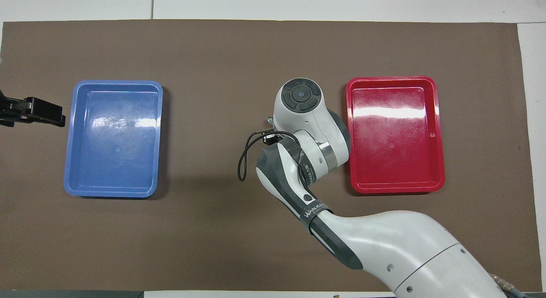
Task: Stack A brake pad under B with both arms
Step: 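Lower the curved pad onto the small pad and open the right gripper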
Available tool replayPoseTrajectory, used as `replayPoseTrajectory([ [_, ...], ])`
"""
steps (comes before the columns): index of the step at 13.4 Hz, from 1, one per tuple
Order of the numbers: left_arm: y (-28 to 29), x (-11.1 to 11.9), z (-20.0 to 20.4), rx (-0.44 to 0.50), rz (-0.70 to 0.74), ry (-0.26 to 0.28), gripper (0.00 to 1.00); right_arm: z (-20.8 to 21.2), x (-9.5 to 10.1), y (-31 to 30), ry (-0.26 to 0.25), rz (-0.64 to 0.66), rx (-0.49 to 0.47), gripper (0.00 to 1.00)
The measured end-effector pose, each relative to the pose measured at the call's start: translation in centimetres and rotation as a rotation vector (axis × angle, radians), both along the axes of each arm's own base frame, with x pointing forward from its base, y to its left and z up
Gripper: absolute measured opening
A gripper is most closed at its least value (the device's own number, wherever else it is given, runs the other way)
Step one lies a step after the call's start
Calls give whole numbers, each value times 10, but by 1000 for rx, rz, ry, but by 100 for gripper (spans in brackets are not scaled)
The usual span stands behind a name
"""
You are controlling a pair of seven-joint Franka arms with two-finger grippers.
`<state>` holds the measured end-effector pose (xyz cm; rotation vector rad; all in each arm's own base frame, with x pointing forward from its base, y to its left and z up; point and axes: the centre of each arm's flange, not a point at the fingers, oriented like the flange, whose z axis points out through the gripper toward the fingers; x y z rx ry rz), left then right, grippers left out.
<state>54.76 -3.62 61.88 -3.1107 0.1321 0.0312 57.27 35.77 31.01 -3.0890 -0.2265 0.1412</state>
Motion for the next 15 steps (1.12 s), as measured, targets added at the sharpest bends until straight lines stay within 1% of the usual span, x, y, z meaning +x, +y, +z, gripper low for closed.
replayPoseTrajectory([
  [8,0,0,-2,0,0,0,100,0,-1,2,-10,1,7,43],
  [11,0,0,-2,0,0,0,100,-6,-2,1,-22,-2,13,43],
  [12,0,0,-2,0,0,0,100,-6,-2,1,-24,-3,14,50],
  [13,0,0,-3,0,0,0,100,-4,-1,2,-30,-6,17,59],
  [15,0,0,-3,0,0,0,100,9,2,3,-55,-14,32,84],
])
